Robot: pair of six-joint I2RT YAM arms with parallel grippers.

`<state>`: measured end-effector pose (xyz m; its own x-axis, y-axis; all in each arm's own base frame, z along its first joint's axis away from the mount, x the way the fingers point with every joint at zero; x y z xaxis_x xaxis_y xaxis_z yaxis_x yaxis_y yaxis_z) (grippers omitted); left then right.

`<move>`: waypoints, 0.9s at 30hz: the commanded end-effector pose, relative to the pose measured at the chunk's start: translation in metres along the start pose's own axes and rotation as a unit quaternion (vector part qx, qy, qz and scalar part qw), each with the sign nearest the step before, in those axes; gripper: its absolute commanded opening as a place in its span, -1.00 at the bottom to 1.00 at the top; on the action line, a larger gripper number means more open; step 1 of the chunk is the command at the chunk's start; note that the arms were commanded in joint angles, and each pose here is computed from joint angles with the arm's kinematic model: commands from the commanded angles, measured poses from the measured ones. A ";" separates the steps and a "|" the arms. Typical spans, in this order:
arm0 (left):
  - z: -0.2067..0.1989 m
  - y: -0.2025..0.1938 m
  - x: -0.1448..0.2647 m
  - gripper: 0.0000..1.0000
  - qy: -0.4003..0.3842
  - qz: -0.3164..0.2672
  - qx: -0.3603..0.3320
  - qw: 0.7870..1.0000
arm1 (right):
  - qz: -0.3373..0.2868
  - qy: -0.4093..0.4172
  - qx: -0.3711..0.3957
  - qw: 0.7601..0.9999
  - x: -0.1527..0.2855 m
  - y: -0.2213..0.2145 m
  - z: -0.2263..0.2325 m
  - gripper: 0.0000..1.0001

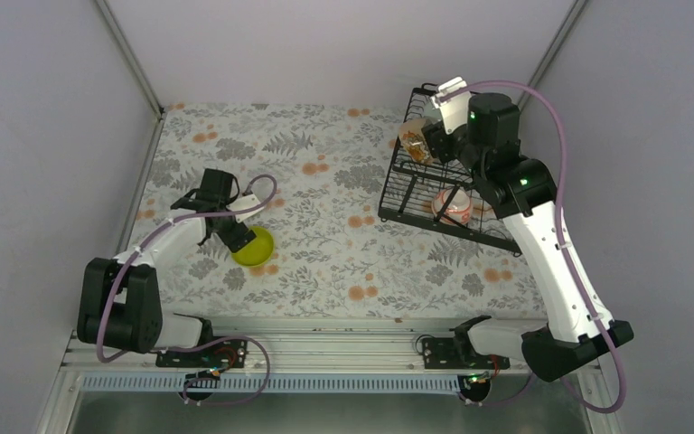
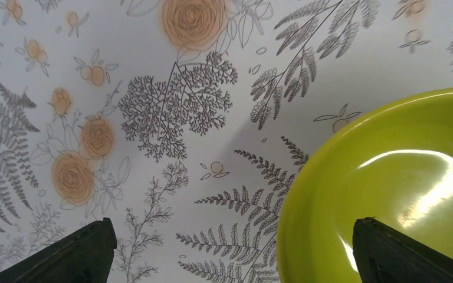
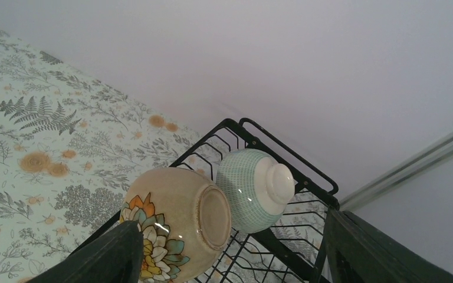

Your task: Unload the bowls from the dish rack

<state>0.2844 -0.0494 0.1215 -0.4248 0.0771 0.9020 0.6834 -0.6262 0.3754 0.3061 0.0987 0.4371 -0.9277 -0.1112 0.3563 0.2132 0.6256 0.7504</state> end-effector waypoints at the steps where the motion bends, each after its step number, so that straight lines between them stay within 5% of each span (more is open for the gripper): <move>1: 0.009 0.002 -0.016 1.00 0.047 -0.011 0.020 0.999 | -0.013 -0.010 -0.013 1.000 0.004 0.001 -0.006 0.50; 27: 0.052 -0.016 -0.029 1.00 0.170 0.032 0.049 0.984 | -0.004 -0.014 -0.005 1.000 -0.001 -0.012 -0.002 0.52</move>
<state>0.3075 -0.0109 0.0862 -0.5152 -0.1930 0.8351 0.7559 -0.5616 0.3365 0.3071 0.0952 0.4212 -0.9219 -0.1017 0.3739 0.2317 0.6287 0.7423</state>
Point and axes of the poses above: each gripper's point midway between its finger pads, its own x axis back along the fingers, its own z axis along the line the jaws close on, y = z × x, the point moved 5 cm from there along x, back along the fingers, and after that the axes turned 12 degrees about x, right-handed, at the moved point
